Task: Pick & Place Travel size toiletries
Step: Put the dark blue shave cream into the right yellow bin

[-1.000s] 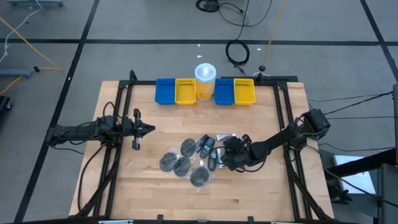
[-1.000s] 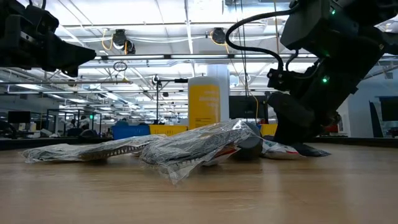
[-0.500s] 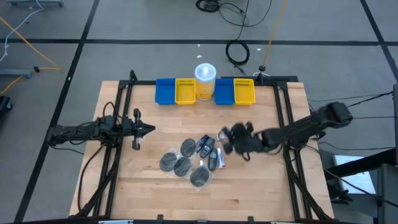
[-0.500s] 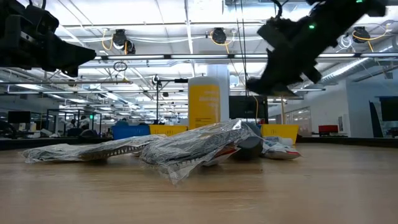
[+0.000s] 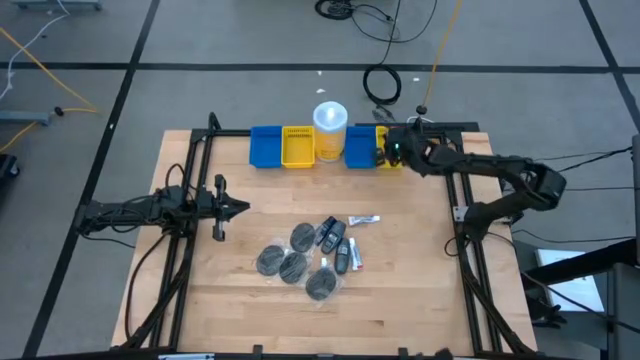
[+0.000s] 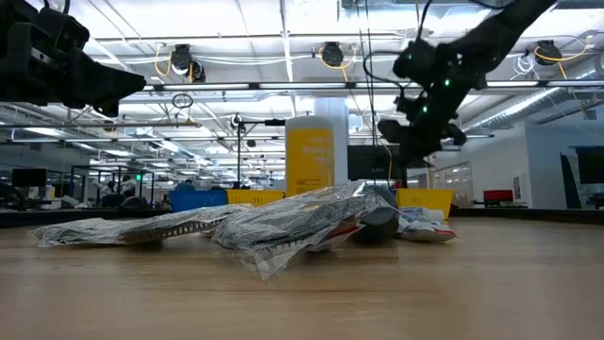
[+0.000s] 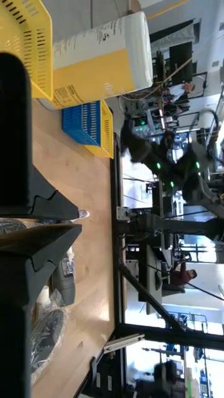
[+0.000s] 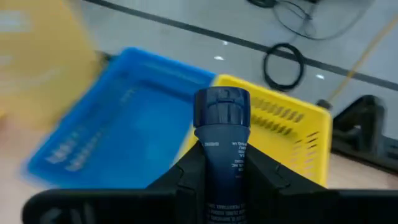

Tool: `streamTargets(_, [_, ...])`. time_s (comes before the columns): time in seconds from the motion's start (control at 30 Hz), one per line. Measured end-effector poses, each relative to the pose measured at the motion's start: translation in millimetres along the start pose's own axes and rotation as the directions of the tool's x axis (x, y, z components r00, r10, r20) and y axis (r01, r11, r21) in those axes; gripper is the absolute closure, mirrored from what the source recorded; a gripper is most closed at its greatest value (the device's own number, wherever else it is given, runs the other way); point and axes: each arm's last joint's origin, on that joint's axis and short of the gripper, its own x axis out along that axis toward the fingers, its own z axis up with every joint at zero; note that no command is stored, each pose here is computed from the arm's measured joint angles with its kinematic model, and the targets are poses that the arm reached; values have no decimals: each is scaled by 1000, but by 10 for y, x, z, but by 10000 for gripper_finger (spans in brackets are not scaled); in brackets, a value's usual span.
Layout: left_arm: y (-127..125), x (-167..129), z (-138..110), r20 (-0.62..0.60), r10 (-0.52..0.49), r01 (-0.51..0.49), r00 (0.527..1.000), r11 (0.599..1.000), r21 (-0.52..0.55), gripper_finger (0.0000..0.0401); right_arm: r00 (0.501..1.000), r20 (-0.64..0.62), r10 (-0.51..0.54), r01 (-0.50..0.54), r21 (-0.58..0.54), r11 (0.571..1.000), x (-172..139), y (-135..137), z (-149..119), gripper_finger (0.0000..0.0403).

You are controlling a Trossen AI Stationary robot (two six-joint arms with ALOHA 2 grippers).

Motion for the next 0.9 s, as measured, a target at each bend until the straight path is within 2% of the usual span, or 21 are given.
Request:
streamTargets(0.17, [0, 0, 0, 0, 0, 0, 1000, 1000, 0, 375, 998, -69, -3, 6, 44, 999, 307, -161, -34, 338])
streamTargets(0.4, [0, 0, 0, 0, 0, 0, 1000, 1000, 0, 375, 998, -63, -9, 14, 80, 997, 599, -235, -78, 340])
streamTargets(0.53, [0, 0, 0, 0, 0, 0, 1000, 1000, 0, 375, 994, -105, -29, 37, 77, 996, 704, -264, -157, 334])
streamTargets(0.67, [0, 0, 0, 0, 0, 0, 1000, 1000, 0, 375, 990, -143, 2, 8, 72, 997, 785, -260, -225, 328])
streamTargets(0.9, [0, 0, 0, 0, 0, 0, 1000, 1000, 0, 375, 993, -121, 4, 5, 78, 997, 789, -253, -206, 304])
